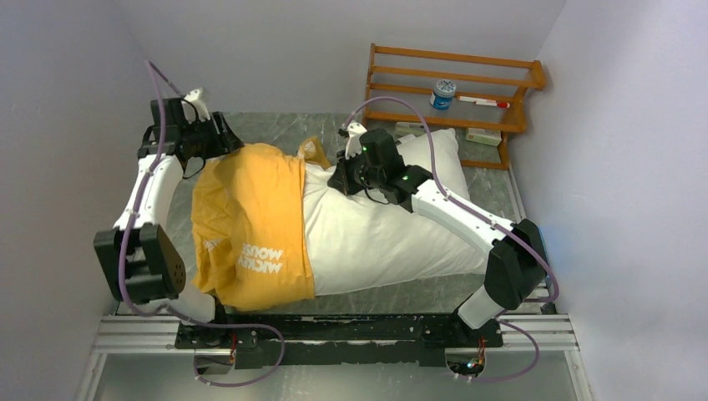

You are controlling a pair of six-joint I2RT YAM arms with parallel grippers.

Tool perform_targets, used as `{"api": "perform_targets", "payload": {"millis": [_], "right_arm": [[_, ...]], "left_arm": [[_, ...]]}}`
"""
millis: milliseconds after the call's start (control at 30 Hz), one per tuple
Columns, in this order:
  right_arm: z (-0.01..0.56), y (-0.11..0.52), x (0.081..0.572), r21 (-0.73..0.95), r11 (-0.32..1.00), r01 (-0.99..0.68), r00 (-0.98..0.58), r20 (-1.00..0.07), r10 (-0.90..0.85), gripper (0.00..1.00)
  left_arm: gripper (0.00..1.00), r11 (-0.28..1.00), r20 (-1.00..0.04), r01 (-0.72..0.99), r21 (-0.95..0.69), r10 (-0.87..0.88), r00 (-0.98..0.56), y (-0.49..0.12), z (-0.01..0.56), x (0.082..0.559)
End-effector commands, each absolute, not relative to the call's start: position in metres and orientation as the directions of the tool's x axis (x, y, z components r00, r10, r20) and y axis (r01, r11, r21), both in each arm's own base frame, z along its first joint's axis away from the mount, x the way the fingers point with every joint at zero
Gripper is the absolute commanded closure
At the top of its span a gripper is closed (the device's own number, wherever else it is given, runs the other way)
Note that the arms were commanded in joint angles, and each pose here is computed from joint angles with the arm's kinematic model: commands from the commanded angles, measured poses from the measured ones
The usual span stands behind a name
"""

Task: Remove the pillowcase from the pillow
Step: Remove the pillow from the pillowcase.

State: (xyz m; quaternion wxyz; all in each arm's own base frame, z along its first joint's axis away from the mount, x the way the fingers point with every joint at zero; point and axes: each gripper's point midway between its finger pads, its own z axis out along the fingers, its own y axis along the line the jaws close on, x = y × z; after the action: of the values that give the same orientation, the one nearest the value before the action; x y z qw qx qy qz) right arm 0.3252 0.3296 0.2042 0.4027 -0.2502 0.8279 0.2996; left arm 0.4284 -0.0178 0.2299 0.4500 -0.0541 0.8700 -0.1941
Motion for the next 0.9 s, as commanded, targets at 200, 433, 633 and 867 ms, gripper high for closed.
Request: {"api": "perform_targets", "payload": {"millis": [200,433,633,867], "right_arm": [[0.158,0.290,0.313,0.255,0.784,-0.566,-0.669,-0.697,-0.257,1.00],[0.149,0.286,0.313,0.251,0.799,-0.547,-0.688,-0.678,-0.258,1.00],[0.142,0.274,0.318,0.199,0.844,-0.499,-0.701,-0.666,-0.257,1.00],[0.136,0.253,0.333,0.146,0.909,-0.391,-0.725,-0.657,-0.206,1.00]], "left_arm": [[0.31,0.788,-0.708,0.234,-0.570,-0.327,-0.626,-0.059,0.218,0.430],[0.95,0.879,-0.726,0.025,-0.476,-0.376,-0.576,-0.016,0.219,0.431],[0.95,0.947,-0.852,-0.251,-0.202,-0.296,-0.432,0.057,0.259,0.417],[0.95,0.880,-0.875,-0.466,-0.093,-0.295,-0.383,0.099,0.275,0.396]]}}
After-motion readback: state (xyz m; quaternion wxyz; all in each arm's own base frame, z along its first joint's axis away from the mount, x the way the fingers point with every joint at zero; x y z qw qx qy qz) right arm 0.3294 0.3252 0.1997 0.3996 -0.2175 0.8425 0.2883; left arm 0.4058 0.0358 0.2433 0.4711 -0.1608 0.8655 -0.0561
